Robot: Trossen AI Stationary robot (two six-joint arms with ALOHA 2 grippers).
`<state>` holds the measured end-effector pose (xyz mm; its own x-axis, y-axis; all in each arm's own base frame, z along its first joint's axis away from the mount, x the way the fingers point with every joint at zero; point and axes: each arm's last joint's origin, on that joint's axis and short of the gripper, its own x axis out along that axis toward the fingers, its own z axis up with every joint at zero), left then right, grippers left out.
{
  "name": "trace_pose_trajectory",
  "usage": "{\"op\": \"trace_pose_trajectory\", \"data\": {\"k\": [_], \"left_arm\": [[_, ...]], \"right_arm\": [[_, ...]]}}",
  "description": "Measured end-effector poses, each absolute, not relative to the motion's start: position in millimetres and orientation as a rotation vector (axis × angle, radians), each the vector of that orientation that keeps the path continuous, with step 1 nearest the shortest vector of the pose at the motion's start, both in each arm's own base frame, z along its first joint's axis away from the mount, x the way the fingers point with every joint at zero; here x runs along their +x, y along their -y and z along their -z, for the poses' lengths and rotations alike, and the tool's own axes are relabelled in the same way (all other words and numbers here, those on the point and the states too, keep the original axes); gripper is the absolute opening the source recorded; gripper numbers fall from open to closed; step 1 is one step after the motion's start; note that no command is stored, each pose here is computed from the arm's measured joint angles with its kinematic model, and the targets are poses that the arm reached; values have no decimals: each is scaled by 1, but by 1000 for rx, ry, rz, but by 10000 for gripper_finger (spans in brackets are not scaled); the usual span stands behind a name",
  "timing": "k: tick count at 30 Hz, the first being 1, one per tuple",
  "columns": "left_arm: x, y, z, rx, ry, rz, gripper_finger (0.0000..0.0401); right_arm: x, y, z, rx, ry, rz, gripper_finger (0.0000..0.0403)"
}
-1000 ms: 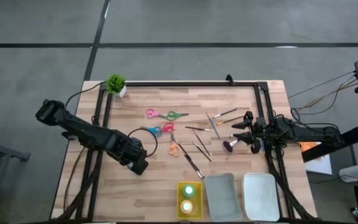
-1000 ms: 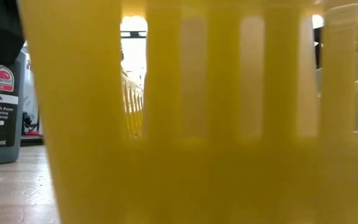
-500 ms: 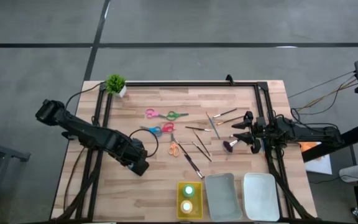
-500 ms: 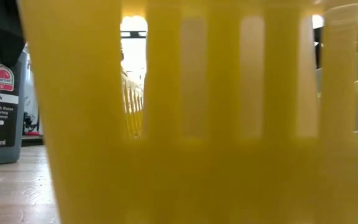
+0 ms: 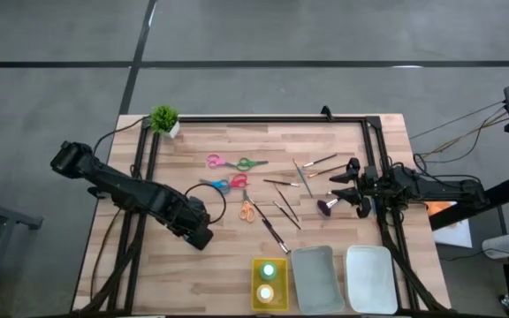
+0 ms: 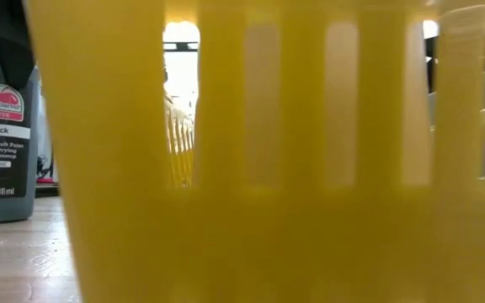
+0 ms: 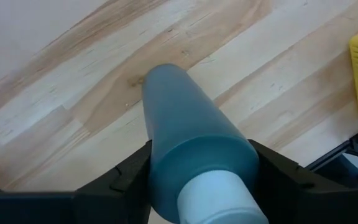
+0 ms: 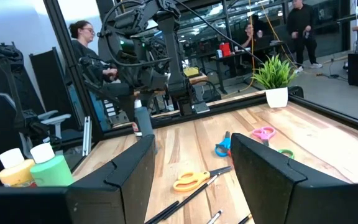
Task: Pick & Place Paint Supplies
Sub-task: Put the blue paint bottle into the yellow bin
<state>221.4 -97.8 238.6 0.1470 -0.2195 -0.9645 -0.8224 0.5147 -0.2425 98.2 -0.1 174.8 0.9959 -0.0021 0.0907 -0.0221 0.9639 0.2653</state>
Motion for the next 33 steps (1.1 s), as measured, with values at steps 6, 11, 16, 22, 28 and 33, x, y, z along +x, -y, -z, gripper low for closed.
{"op": "trace_pose_trajectory", "data": {"k": [6, 11, 16, 22, 28, 33], "left_arm": [[223, 98, -239, -995, -1379, -539, 200], [230, 99, -250, -999, -1348, -490, 204], [239, 97, -259, -989, -1329, -466, 205], [258, 94, -266, -927, -1327, -448, 206], [290, 93, -273, -827, -1372, -426, 206], [320, 92, -279, -721, -1405, -368, 206]], "right_arm": [[98, 0, -175, 269, 90, -10, 207], [98, 0, -175, 269, 90, -10, 207], [98, 0, -175, 269, 91, -11, 207], [98, 0, -175, 269, 90, -10, 207], [98, 0, -175, 269, 90, -10, 207], [98, 0, -175, 269, 91, -11, 207]]}}
